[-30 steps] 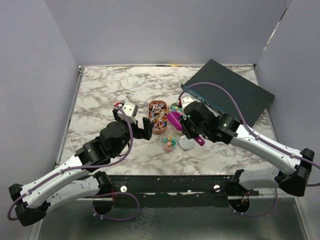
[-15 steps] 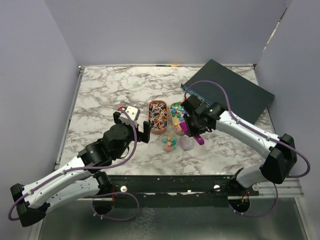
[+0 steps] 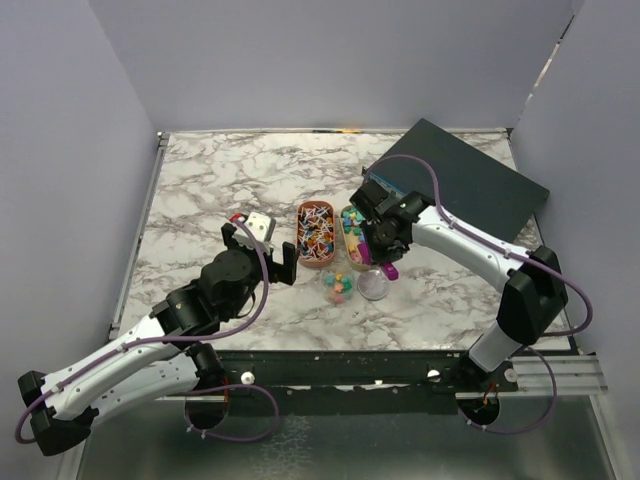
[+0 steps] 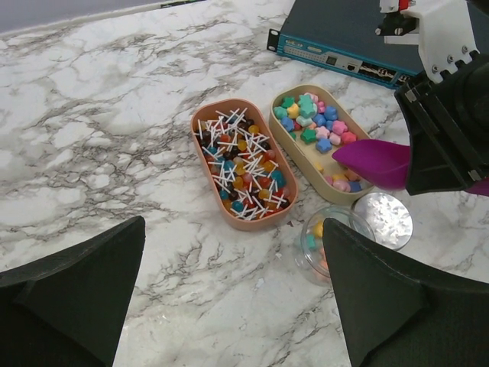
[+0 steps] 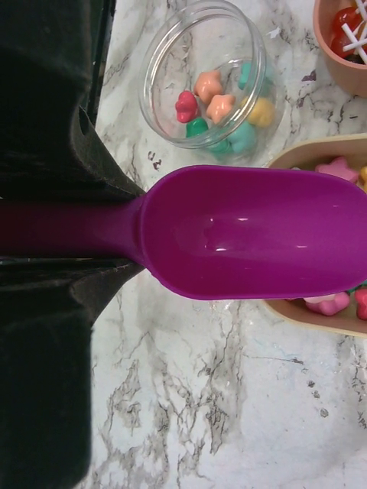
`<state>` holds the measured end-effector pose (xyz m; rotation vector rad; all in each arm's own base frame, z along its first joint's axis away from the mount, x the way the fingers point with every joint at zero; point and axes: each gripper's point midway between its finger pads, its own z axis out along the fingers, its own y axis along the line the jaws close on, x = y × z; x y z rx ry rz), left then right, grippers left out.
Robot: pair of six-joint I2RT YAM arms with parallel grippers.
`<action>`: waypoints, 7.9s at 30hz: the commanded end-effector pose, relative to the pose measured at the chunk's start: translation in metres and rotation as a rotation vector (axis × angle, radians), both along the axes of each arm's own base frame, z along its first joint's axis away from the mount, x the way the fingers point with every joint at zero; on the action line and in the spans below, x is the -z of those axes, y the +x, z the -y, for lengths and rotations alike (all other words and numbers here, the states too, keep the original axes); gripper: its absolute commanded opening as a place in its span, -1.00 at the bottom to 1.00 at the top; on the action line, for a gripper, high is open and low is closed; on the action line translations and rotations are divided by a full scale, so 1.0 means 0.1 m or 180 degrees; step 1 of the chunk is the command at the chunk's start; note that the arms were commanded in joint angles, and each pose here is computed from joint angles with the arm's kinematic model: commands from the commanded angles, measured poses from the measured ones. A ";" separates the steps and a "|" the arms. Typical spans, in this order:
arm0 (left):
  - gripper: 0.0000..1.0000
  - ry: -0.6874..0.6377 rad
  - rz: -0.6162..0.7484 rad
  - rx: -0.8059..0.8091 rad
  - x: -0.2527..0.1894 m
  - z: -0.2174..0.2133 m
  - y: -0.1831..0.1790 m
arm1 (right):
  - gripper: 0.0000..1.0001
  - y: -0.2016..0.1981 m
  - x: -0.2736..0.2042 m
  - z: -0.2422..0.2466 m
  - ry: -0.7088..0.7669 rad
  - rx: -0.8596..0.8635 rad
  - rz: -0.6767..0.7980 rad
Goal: Pack the candies
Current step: Scoop the fake candies from the storage box, then place the fake candies in the packing bottle.
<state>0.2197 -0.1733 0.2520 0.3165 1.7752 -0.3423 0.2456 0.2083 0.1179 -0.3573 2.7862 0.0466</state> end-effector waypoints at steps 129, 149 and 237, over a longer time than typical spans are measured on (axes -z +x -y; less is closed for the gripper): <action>0.98 -0.0107 -0.0075 0.0087 -0.11 0.11 0.01 | -0.99 -0.23 -0.57 -0.19 0.1328 -0.2638 0.2075; 0.98 -0.0395 -0.0410 0.0821 -0.21 0.65 -0.18 | -0.99 -0.49 -0.75 -0.32 0.1162 -0.3850 0.2102; 0.98 0.0135 -0.0118 0.0096 0.15 0.02 -0.03 | -0.99 -0.49 -0.37 0.24 0.0005 -0.3580 0.0855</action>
